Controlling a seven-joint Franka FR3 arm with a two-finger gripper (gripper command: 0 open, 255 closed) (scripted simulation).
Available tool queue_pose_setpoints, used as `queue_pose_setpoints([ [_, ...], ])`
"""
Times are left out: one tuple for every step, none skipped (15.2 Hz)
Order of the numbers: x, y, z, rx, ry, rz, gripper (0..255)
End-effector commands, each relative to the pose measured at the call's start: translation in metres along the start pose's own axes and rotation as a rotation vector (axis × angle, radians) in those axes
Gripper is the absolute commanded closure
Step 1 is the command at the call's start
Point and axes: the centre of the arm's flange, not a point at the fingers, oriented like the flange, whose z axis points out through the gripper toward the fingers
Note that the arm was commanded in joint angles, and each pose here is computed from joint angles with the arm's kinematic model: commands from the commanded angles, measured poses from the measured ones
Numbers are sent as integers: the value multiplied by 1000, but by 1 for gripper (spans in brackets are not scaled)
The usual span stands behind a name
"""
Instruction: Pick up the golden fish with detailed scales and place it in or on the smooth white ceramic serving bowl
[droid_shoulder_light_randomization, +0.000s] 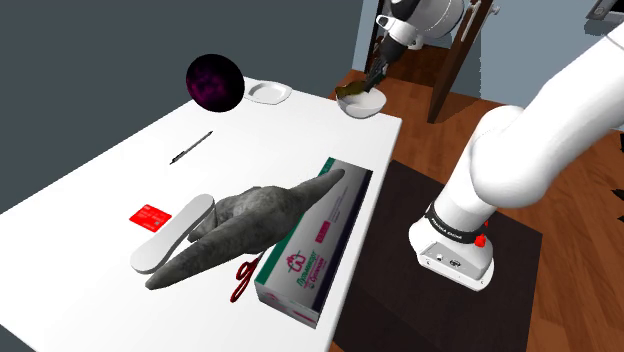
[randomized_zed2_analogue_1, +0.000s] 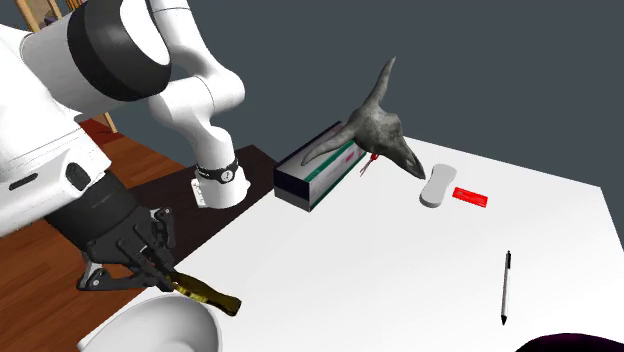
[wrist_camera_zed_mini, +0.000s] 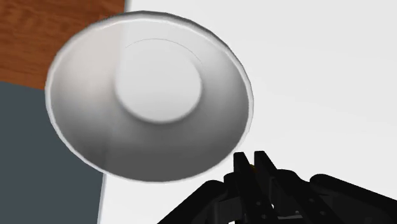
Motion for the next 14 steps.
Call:
queue_pose_setpoints([
  [-13,22,-7,0,0,-2,255],
  [-20,33,-9,0,0,-2,255],
  [-26,44,-12,0,0,-2,255],
  [-33,55,-15,0,0,-2,255],
  [-40,66,-17,0,0,-2,255],
  [-47,78,-20,0,0,-2,255],
  [-49,78,-15,0,0,-2,255],
  [-51,78,-10,0,0,-2,255],
  [-53,78,-5,0,0,-2,255],
  [-55,79,0,0,0,-2,255],
  [-57,79,5,0,0,-2,255],
  [-59,79,10,0,0,-2,255],
  [-61,79,15,0,0,-2,255],
  [-63,79,19,0,0,-2,255],
])
